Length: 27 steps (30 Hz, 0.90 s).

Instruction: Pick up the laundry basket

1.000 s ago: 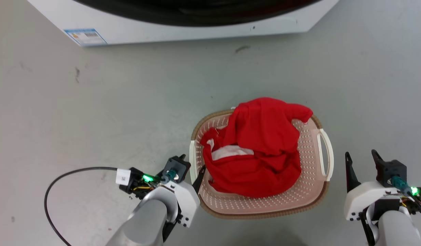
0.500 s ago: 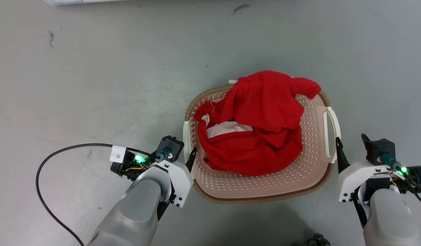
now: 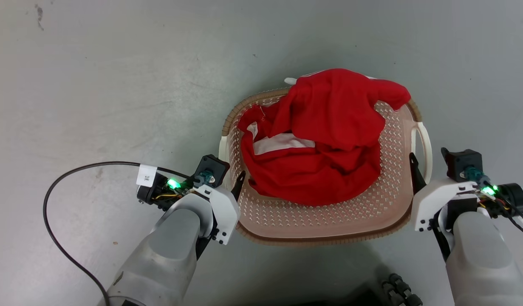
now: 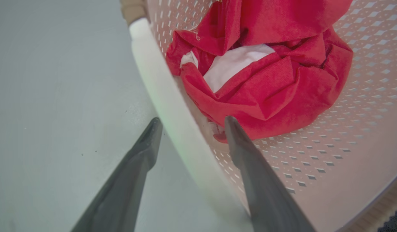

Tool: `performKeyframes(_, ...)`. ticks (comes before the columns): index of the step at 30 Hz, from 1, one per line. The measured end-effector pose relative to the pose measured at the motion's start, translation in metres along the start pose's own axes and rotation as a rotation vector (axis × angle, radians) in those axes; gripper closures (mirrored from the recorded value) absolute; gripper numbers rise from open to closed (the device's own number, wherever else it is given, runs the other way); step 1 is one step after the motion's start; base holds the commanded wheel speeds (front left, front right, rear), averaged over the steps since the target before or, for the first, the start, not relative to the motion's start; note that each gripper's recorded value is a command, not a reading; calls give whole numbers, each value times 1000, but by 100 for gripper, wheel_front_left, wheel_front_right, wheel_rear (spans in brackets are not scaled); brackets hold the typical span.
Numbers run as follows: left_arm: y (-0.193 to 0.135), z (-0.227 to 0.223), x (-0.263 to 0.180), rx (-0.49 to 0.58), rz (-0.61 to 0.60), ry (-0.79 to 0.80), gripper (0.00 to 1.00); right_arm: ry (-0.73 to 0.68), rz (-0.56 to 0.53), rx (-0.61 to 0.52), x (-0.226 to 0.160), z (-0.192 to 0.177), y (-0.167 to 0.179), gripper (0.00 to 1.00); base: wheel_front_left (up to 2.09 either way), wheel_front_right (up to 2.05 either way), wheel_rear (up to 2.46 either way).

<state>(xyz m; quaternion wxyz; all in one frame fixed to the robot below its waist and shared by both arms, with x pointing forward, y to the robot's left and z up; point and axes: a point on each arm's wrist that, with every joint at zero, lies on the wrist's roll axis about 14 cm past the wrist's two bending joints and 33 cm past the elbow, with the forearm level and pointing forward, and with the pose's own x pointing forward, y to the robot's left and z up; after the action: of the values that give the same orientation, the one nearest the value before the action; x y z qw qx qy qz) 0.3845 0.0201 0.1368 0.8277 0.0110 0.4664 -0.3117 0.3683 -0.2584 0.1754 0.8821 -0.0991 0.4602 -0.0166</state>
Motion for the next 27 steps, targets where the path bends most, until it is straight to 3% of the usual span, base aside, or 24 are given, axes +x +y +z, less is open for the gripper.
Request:
performKeyframes(22, 3, -5, 10, 2, -5, 16, 0, 161, 90, 24, 9, -38, 32, 0, 0, 0, 0)
performKeyframes(23, 3, -5, 10, 2, -6, 16, 0, 166, 92, 24, 9, -39, 32, 54, 0, 0, 0)
performKeyframes(24, 3, -6, 10, -1, -6, 18, 45, 164, 92, 20, 9, -38, 32, 100, 0, 0, 0)
performKeyframes(25, 3, -5, 10, 4, -8, 15, 92, 162, 92, 18, 10, -38, 32, 100, 0, 0, 0)
performKeyframes(26, 3, -4, 11, 5, -8, 11, 100, 168, 94, 21, 10, -39, 32, 100, 0, 0, 0)
performKeyframes(27, 3, -4, 10, 6, -8, 12, 100, 171, 92, 24, 10, -40, 32, 100, 0, 0, 0)
